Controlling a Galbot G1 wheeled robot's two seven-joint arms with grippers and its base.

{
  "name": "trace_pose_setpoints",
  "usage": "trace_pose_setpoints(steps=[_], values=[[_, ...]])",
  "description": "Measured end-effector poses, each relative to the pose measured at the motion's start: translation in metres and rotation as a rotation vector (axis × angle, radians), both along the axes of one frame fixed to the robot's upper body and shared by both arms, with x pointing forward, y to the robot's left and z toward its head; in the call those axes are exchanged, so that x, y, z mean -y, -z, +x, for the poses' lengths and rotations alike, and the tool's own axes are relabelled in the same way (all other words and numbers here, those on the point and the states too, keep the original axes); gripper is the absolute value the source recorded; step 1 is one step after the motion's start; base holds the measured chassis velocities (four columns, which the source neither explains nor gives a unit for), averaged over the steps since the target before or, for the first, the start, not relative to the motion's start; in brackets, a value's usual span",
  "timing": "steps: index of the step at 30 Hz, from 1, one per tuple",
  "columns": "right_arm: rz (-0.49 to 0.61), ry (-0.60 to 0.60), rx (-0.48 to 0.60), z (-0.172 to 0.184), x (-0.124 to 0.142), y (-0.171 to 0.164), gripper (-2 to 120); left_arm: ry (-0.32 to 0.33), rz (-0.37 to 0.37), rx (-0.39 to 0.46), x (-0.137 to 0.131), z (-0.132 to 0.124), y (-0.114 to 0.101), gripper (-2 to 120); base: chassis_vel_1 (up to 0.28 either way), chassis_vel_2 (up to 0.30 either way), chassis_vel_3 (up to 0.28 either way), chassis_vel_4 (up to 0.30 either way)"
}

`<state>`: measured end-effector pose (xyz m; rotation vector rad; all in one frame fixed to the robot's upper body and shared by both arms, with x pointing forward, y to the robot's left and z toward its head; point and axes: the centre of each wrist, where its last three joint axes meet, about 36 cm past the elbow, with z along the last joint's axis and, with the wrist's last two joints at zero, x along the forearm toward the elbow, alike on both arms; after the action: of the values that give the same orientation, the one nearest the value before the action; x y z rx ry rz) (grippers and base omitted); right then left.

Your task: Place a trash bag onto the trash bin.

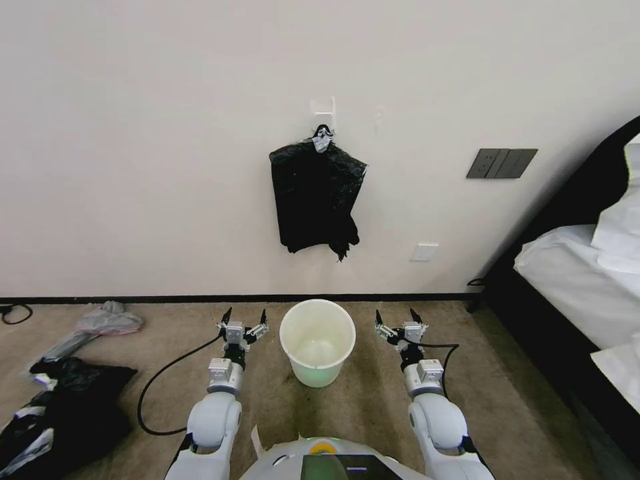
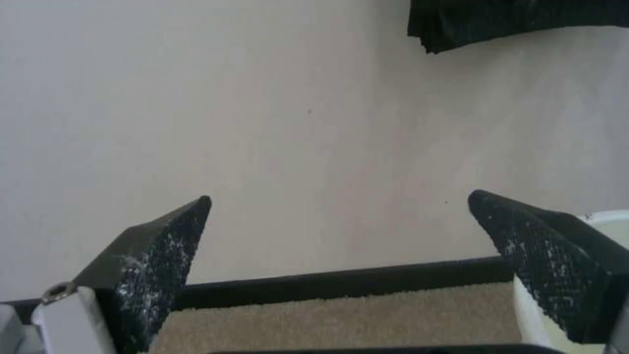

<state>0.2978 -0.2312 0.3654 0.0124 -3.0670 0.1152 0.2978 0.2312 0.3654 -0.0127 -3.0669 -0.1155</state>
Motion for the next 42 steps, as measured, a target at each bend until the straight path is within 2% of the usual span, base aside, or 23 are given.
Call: trace_pose_setpoints(steps=[19,23,27,28,30,36,42], values=[[0.000,0.000,0.002,-0.001,0.000,0.000,100,-0.002,0.000,0.003,0.001,-0.001,0.001,100,0.000,0.000,0.000,0.000],[-0.004,0.004,0.083,-0.010,-0.011,-0.005,100,-0.017,0.008,0.067,0.007,-0.016,0.000,100,0.000,0.000,0.000,0.000],[0.006,0.016,0.236,-0.028,-0.031,-0.017,100,-0.047,-0.002,0.185,0.020,-0.043,-0.004,100,0.000,0.000,0.000,0.000],[0.006,0.016,0.236,-0.028,-0.031,-0.017,100,-0.047,-0.002,0.185,0.020,-0.043,-0.004,100,0.000,0.000,0.000,0.000],[0.030,0.021,0.319,-0.038,-0.042,-0.024,100,-0.068,-0.016,0.240,0.022,-0.051,-0.007,100,0.000,0.000,0.000,0.000],[0.073,-0.008,0.312,-0.040,-0.043,-0.024,100,-0.088,-0.020,0.266,0.015,-0.050,-0.011,100,0.000,0.000,0.000,0.000],[0.080,-0.023,0.294,-0.044,-0.041,-0.022,100,-0.070,-0.022,0.275,0.015,-0.049,-0.013,100,0.000,0.000,0.000,0.000]])
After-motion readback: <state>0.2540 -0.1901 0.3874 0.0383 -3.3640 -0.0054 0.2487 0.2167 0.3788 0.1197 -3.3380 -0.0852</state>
